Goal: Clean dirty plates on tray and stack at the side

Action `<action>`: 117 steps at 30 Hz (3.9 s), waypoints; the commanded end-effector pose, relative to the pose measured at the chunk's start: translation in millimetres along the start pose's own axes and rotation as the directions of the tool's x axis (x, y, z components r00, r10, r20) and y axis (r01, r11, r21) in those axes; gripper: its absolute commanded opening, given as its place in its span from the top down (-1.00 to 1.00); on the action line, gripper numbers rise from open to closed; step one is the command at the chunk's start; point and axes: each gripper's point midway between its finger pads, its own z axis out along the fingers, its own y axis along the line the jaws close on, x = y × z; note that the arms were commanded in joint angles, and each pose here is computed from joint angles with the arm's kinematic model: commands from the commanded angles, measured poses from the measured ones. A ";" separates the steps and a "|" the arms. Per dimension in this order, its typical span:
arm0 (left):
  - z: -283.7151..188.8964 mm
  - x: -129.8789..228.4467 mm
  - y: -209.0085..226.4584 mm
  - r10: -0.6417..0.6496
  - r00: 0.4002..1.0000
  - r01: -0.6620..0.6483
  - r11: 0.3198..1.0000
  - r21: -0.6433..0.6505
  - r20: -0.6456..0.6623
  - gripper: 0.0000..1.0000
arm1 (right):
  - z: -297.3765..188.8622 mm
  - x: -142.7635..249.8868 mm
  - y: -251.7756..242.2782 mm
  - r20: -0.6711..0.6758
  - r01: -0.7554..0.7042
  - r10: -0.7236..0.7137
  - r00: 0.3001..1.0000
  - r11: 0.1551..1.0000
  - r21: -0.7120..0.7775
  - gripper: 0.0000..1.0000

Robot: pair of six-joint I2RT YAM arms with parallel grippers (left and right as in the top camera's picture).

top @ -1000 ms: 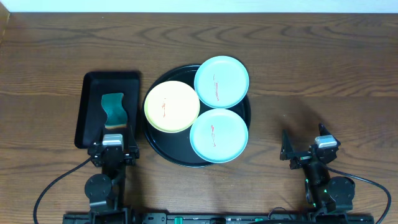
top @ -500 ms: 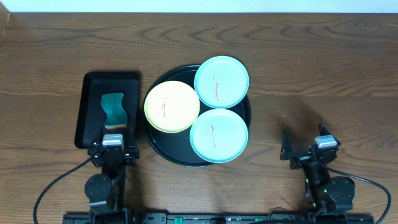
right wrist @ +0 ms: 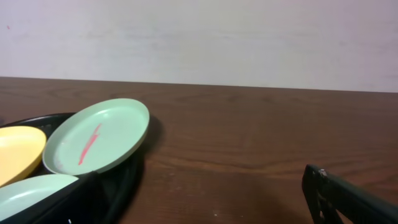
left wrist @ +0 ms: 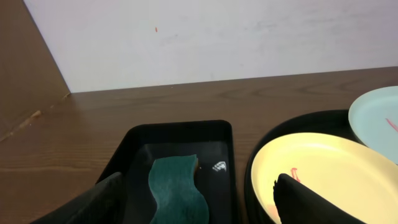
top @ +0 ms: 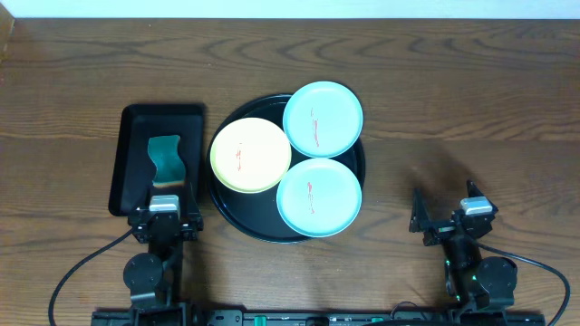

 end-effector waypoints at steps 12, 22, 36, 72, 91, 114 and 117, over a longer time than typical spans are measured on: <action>-2.3 -8.5 -20.9 0.011 0.999 -0.015 0.992 0.122 0.032 -0.52 | -1.3 -17.8 10.8 0.074 0.022 -0.018 0.997 0.998 -0.062 -0.98; -9.0 -76.6 -26.8 -0.043 0.997 0.055 0.976 0.212 -0.062 -0.53 | -17.6 -106.0 16.7 0.226 0.047 -0.029 0.974 0.996 -0.079 -0.98; 27.6 -134.8 -17.4 -0.014 0.806 0.182 0.957 0.225 -0.592 -0.52 | 39.3 -170.2 42.4 -0.098 -0.027 0.001 0.995 0.965 -0.261 -0.98; 95.7 -67.1 70.0 -0.303 0.487 -0.011 0.936 -0.352 -0.819 -0.52 | 187.6 7.0 222.7 -0.869 -0.419 0.159 0.468 0.906 -0.060 0.09; 85.3 -23.1 62.0 -0.274 0.323 -0.056 0.950 -0.307 -0.906 -0.51 | 179.4 110.5 263.3 -0.948 -0.345 0.101 0.303 0.939 -0.010 0.52; 97.5 32.2 63.9 -0.280 0.167 -0.091 0.950 -0.297 -0.945 -0.51 | 174.9 158.7 269.9 -0.963 -0.295 0.094 0.252 0.955 0.016 0.98; 98.2 38.7 63.1 -0.278 0.147 -0.095 0.951 -0.293 -0.949 -0.50 | 175.3 158.5 270.5 -0.962 -0.296 0.094 0.255 0.955 0.015 0.98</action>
